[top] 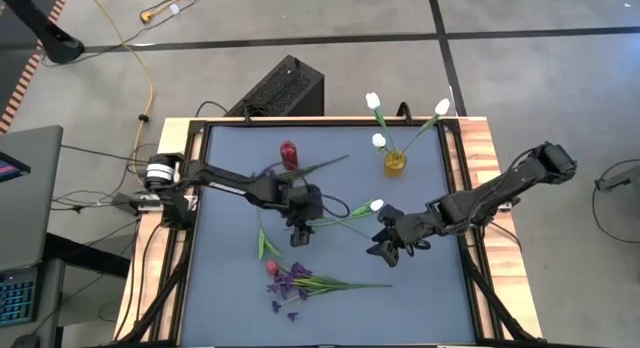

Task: Sort flowers into vase by color
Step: Put the white flower into the yellow vase

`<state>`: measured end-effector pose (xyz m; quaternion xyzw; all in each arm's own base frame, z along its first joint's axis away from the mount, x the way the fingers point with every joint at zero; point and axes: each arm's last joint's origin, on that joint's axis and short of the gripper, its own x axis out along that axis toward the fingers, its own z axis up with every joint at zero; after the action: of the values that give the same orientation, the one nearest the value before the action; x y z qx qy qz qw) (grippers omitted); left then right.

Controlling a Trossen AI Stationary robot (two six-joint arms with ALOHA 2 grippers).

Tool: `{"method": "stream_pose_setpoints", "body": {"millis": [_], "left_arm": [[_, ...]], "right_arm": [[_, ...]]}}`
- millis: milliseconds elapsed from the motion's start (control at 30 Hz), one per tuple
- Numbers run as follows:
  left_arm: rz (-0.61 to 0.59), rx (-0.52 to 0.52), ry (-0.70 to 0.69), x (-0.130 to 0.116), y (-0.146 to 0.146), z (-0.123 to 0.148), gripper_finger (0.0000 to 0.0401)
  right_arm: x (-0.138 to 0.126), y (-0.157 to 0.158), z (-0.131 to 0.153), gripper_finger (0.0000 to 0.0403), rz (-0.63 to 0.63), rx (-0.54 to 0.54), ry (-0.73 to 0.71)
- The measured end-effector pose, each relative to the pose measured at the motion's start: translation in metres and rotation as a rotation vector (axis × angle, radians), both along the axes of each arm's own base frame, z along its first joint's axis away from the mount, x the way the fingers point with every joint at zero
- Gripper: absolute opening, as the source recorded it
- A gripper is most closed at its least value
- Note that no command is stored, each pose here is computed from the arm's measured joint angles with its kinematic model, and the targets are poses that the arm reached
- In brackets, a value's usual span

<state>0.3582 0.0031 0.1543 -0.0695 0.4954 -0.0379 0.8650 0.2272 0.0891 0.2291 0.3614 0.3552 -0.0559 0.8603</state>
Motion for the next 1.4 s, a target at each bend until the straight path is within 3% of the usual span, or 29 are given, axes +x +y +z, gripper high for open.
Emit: {"method": "stream_pose_setpoints", "body": {"millis": [367,700,933,1000,1167,1400], "left_arm": [[0.050,0.167,-0.010,0.008,-0.012,-0.016,0.0201],[0.023,0.122,0.065,0.010,-0.014,-0.038,0.0087],[0.028,0.149,0.055,0.007,-0.014,-0.029,0.0010],[0.035,0.141,0.052,0.005,-0.013,-0.025,0.0005],[0.053,0.032,0.077,-0.002,-0.010,-0.015,0.0001],[0.066,-0.329,0.106,-0.008,0.000,0.002,0.0000]], "right_arm": [[-0.001,0.002,0.000,0.0276,0.018,-0.005,0.004],[-0.001,0.003,0.000,0.0276,0.025,-0.007,0.000],[-0.001,0.002,0.000,0.0276,0.029,-0.010,-0.002],[-0.001,0.002,0.000,0.0276,0.030,-0.011,-0.002],[-0.001,0.002,0.000,0.0276,0.030,-0.011,-0.003],[0.000,0.003,0.001,0.0276,0.030,-0.004,-0.019]]}}
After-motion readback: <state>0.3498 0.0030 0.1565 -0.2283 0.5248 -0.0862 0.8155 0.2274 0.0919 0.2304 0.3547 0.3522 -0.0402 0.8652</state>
